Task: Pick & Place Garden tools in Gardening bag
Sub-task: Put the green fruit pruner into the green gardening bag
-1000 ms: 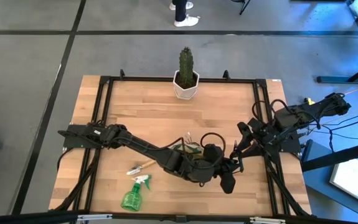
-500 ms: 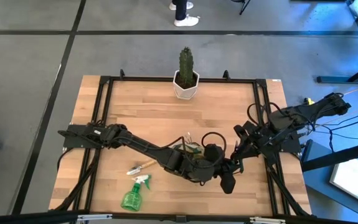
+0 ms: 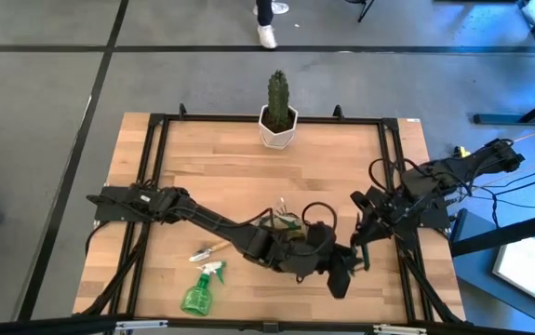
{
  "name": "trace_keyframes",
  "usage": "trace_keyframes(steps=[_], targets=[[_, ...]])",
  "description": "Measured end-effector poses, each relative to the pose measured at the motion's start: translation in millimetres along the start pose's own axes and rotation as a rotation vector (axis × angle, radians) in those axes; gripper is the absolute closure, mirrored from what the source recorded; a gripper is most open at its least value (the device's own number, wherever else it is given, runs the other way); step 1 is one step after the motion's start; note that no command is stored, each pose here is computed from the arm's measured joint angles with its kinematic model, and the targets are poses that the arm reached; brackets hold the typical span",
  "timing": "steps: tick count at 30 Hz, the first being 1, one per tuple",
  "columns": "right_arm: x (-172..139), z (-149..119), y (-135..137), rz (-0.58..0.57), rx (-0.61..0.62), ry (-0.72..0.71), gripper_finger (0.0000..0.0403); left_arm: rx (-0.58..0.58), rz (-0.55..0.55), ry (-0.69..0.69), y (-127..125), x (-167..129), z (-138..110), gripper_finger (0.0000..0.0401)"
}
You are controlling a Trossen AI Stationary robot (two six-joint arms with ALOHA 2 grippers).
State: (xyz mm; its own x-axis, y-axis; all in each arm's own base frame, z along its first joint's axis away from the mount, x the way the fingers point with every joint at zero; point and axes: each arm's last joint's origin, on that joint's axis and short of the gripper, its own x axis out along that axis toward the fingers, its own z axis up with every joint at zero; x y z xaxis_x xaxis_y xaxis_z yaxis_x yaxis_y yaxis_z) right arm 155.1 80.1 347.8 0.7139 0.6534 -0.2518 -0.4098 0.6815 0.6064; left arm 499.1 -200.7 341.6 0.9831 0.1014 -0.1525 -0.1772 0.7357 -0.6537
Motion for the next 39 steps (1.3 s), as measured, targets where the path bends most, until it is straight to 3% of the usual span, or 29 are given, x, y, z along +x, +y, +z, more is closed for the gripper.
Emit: trace_keyframes(steps=[3, 7, 22, 39], targets=[[-0.2, -0.9, -0.3, 0.001, -0.008, 0.013, 0.0369, -0.016, -0.005, -0.002, -3.4, -2.4, -0.8, 0.0248], [-0.2, -0.8, 0.3, 0.025, -0.038, 0.023, 0.0369, -0.017, 0.016, -0.030, -8.0, -6.5, -4.7, 0.0237], [-8.8, 10.2, -16.8, 0.098, -0.123, 0.043, 0.0369, 0.018, 0.140, -0.158, -23.4, -26.8, -12.8, 0.0267], [-16.0, 29.8, -40.4, 0.269, -0.154, 0.051, 0.0369, 0.089, 0.305, -0.308, -12.4, -22.3, 0.4, 0.0267]])
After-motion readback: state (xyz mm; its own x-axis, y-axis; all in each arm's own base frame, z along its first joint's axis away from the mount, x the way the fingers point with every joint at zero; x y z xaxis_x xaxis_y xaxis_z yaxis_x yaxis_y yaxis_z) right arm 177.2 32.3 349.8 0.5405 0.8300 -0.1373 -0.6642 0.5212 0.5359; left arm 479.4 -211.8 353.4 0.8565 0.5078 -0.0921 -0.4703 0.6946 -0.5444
